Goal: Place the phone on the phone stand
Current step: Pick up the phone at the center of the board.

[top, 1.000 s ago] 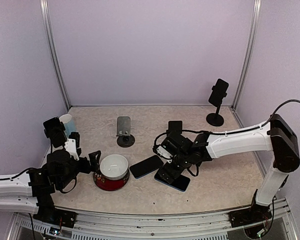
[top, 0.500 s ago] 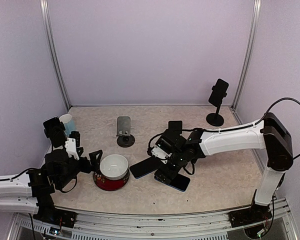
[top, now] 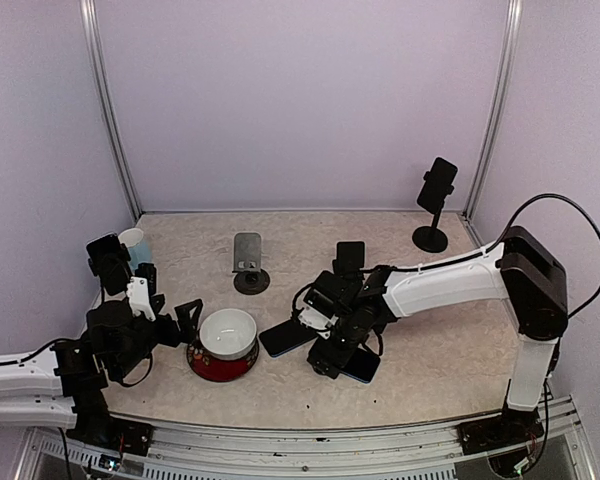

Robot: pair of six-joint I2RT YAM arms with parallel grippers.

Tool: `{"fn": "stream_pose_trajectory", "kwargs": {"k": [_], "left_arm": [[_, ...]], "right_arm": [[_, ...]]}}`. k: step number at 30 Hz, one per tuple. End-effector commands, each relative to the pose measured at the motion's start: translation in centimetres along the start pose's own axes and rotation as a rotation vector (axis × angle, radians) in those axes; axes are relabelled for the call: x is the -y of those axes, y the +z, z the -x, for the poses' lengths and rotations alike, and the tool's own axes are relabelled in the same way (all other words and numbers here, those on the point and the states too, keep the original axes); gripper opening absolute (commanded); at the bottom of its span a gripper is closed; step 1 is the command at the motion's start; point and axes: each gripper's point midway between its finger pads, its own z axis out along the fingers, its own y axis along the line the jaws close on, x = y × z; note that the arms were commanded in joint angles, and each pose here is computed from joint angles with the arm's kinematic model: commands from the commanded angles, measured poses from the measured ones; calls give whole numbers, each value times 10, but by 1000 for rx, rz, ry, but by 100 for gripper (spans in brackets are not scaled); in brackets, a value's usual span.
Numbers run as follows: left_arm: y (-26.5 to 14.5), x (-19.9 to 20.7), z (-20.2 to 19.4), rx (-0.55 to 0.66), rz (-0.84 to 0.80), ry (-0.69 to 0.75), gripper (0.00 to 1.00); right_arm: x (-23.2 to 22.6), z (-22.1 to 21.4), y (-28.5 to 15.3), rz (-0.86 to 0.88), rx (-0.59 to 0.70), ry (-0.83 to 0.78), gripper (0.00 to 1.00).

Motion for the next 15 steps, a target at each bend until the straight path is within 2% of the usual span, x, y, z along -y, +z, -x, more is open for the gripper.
{"fn": "stream_pose_trajectory", "kwargs": {"k": [1, 11, 13, 15], "left_arm": [[0, -3, 0, 17, 8, 1, 99], [4, -2, -5, -1, 9, 12, 99], [4, -2, -5, 0, 9, 11, 99], [3, -2, -4, 3, 8, 10, 99]], "right_arm": [[-9, 2, 5, 1, -27, -34, 100], [-5, -4, 12, -56, -70, -40, 99], [-5, -5, 13, -55, -78, -41, 94], [-8, -6, 14, -41, -90, -44, 84]]}}
